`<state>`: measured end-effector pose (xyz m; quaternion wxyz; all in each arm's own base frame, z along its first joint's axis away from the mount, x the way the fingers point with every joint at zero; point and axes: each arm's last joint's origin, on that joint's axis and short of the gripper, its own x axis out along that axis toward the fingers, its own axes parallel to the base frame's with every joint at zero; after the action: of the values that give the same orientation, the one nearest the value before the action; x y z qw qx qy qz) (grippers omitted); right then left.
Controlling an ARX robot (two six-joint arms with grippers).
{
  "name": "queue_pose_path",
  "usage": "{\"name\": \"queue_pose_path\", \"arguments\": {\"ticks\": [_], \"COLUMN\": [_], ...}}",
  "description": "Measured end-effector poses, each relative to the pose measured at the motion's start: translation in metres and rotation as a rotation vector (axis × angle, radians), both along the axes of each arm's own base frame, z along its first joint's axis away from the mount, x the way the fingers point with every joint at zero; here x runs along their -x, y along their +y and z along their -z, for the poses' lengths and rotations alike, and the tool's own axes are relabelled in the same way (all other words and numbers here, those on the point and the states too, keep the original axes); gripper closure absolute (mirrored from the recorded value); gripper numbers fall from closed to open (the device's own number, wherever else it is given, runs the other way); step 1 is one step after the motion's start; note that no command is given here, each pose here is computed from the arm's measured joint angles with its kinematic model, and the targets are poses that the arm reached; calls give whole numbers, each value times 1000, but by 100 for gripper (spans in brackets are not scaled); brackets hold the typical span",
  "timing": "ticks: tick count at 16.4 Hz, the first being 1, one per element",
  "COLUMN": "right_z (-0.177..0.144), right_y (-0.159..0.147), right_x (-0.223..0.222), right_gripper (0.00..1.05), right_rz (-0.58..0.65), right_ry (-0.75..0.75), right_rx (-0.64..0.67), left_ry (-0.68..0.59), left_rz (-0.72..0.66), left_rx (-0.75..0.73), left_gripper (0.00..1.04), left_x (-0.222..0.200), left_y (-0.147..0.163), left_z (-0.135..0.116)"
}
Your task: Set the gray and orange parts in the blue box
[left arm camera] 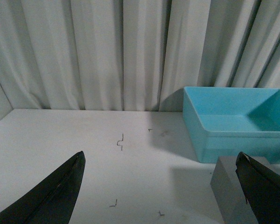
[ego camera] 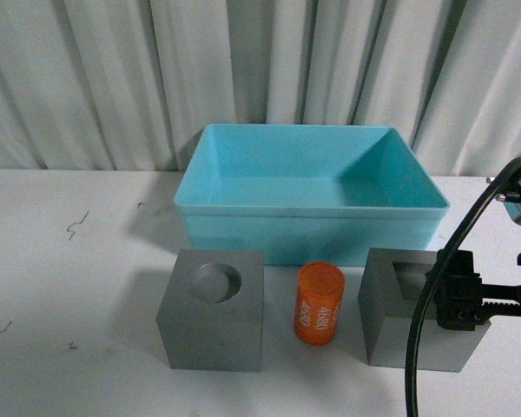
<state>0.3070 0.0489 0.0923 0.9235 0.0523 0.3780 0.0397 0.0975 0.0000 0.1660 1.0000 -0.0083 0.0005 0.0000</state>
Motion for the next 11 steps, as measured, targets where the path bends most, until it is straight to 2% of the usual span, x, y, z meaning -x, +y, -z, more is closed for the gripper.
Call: {"name": "queue_pose_path", "arguments": {"ticks": [6,7,9,11], "right_z": [-1,-5,-25,-82], "right_y": [-1,-6,-17,-22], "right_x": [3,10,21,25], "right_gripper": [70,83,86,86], "right_rz": [8,25,50,35], "right_ry": [4,11,6,-160], "right_rx": [-9,-4,-17,-62], "left_ry": [0,0,0,0], "left_rz": [0,0,0,0], "left_rx": [0,0,0,0], "left_gripper": [7,7,7,7], "left_x": [0,0,0,0], "left_y": [0,0,0,0], "left_z": [0,0,0,0]}}
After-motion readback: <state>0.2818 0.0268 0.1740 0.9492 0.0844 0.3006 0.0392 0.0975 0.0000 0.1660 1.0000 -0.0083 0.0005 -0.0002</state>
